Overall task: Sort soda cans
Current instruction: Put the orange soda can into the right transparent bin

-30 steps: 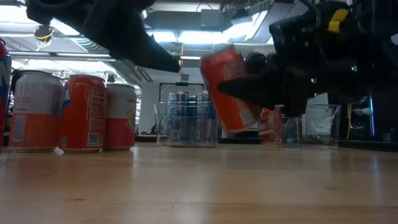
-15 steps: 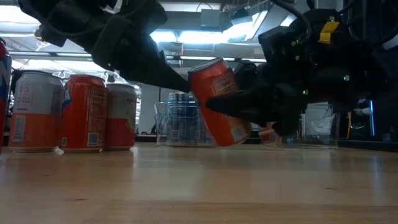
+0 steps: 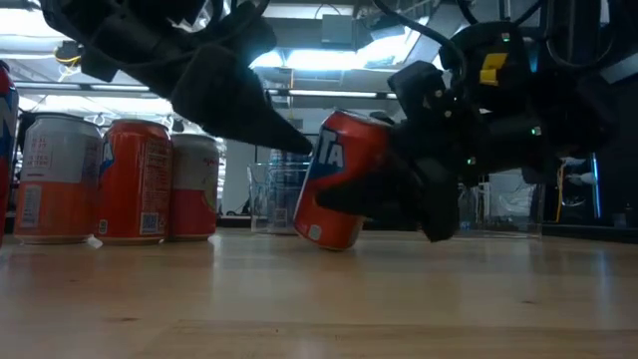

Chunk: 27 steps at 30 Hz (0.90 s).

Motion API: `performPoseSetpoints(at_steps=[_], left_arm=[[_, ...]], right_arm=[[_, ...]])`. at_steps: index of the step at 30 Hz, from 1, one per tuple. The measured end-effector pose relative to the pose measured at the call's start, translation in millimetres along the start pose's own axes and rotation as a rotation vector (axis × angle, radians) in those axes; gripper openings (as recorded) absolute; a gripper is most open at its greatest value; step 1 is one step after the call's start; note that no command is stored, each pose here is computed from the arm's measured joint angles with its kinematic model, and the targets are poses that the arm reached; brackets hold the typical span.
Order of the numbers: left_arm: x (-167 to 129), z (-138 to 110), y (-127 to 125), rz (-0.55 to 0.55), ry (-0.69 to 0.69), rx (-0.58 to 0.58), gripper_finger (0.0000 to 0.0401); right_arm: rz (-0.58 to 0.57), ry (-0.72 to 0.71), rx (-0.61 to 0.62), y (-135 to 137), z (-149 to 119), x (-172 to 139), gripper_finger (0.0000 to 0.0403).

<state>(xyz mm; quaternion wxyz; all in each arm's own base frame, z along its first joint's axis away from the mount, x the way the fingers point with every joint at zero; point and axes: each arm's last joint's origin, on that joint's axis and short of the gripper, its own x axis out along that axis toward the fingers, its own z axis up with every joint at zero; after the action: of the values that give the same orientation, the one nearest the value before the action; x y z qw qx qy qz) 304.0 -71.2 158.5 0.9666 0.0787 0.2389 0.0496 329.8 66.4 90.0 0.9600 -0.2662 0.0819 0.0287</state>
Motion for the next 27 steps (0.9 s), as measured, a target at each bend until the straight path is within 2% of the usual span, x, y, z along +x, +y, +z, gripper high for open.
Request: performPoseSetpoints(at_steps=[16, 27], left_arm=[[-5.4, -2.5, -10.7, -0.034, 0.025, 0.028, 0.0101], [-5.3, -4.0, -9.8, -0.024, 0.041, 0.004, 0.0101]], right_arm=[[-0.009, -0.007, 0.002, -1.3, 3.7, 4.0, 0.0334], [-0.045, -0.049, 0.181, -10.6, 14.2, 15.9, 0.0335]])
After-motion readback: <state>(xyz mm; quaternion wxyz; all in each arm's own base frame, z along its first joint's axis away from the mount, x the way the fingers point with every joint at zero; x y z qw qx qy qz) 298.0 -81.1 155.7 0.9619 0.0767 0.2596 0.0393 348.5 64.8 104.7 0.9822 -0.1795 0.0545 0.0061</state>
